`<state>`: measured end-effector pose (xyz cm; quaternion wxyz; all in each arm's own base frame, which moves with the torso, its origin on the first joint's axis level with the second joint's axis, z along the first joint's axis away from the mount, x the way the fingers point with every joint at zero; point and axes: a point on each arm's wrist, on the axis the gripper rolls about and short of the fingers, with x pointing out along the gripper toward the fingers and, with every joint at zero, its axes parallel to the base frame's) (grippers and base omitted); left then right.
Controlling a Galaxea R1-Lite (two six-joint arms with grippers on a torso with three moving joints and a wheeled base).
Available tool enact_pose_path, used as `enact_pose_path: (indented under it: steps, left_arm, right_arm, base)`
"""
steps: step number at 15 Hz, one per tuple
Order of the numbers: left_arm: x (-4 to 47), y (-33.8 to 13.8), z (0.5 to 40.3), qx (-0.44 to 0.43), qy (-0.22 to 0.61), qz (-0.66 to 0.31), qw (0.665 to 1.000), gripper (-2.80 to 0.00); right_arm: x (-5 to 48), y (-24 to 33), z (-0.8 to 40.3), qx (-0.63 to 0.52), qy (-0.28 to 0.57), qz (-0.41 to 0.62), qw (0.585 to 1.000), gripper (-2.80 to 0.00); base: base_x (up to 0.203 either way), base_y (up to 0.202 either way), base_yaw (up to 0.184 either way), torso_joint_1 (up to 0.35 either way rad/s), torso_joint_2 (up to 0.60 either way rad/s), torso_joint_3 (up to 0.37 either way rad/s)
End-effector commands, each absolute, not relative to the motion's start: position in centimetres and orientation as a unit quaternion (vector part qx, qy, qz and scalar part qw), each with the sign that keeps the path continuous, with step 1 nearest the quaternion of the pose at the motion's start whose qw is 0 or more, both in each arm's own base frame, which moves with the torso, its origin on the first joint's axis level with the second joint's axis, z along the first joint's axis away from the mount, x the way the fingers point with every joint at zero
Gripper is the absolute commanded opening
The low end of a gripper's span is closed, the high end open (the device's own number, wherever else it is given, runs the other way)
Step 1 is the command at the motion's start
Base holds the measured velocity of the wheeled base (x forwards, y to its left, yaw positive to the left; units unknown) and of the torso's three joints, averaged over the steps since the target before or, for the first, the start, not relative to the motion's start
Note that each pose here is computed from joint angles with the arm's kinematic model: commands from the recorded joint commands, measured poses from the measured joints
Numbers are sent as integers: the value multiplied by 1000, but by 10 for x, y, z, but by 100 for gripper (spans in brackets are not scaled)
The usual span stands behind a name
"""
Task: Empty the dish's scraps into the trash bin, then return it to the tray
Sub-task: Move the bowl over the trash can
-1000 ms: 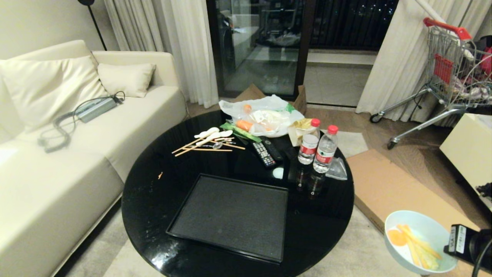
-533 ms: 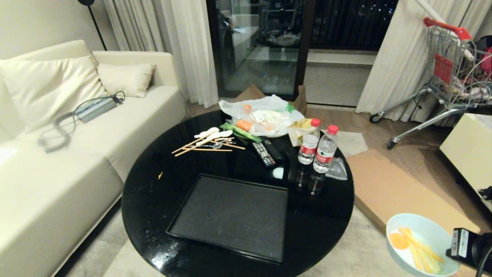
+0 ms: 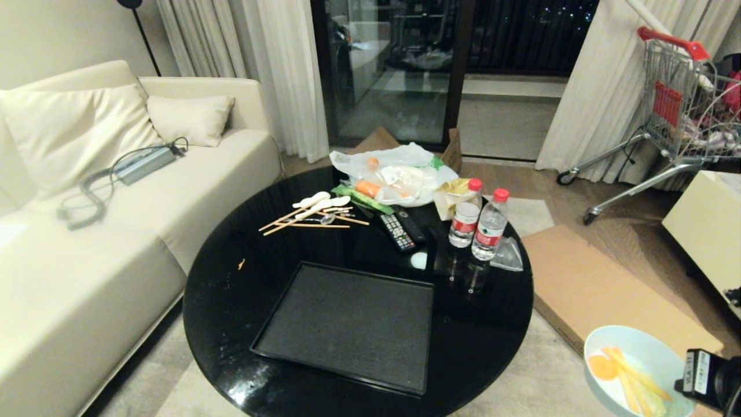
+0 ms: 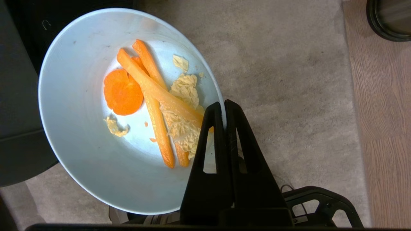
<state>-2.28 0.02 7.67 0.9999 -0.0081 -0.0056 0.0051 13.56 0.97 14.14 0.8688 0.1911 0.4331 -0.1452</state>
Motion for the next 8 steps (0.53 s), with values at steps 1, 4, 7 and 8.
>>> enact_pose_path:
  steps: [1, 4, 7, 8]
  left_arm:
    - [-23, 0, 77, -8, -6, 5, 1000, -280]
    - [-23, 0, 77, -8, -6, 5, 1000, -280]
    - [-23, 0, 77, -9, -6, 5, 1000, -280]
    - [-23, 0, 77, -9, -6, 5, 1000, -280]
  right_arm:
    - [136, 10, 141, 192, 434, -147, 868, -280]
    - [138, 10, 140, 191, 435, -147, 867, -280]
    - [140, 10, 139, 190, 438, -148, 866, -280]
    - [141, 10, 138, 190, 440, -148, 865, -280]
  base:
    - [0, 0, 0, 0, 0, 0]
    - [0, 0, 0, 0, 0, 0]
    - [-35, 0, 2, 3, 0, 0]
    - [-159, 0, 1, -8, 2, 4]
